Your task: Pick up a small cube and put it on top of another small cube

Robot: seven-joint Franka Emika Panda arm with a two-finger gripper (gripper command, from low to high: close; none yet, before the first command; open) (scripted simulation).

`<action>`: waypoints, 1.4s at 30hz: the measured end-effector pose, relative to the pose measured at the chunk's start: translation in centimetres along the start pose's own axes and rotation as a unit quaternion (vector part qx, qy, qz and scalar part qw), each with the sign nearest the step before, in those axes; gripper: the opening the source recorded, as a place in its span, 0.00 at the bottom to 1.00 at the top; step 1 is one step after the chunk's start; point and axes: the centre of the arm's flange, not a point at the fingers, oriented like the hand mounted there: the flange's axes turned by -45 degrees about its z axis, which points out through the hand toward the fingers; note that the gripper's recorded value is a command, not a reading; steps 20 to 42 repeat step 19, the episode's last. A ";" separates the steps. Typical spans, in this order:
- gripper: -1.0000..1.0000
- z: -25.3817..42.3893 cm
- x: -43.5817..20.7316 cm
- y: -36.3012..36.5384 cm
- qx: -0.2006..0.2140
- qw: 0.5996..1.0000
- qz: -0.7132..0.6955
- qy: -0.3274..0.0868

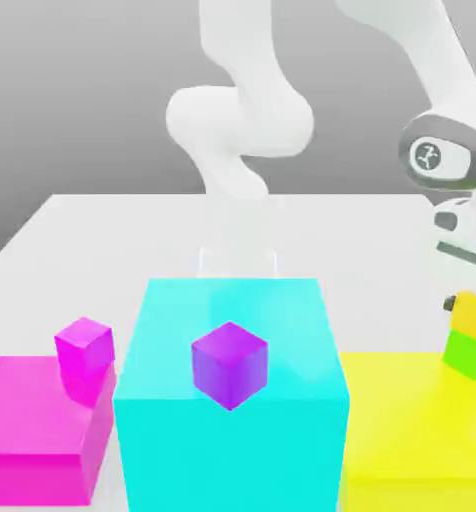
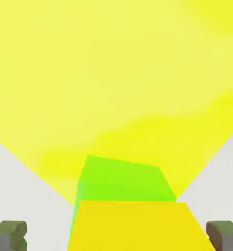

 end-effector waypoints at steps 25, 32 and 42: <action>1.00 -6.0 0.1 0.0 0.001 1.000 0.001 0.001; 1.00 -6.0 0.1 0.0 0.001 1.000 0.001 0.001; 1.00 -6.0 0.1 0.0 0.001 1.000 0.001 0.001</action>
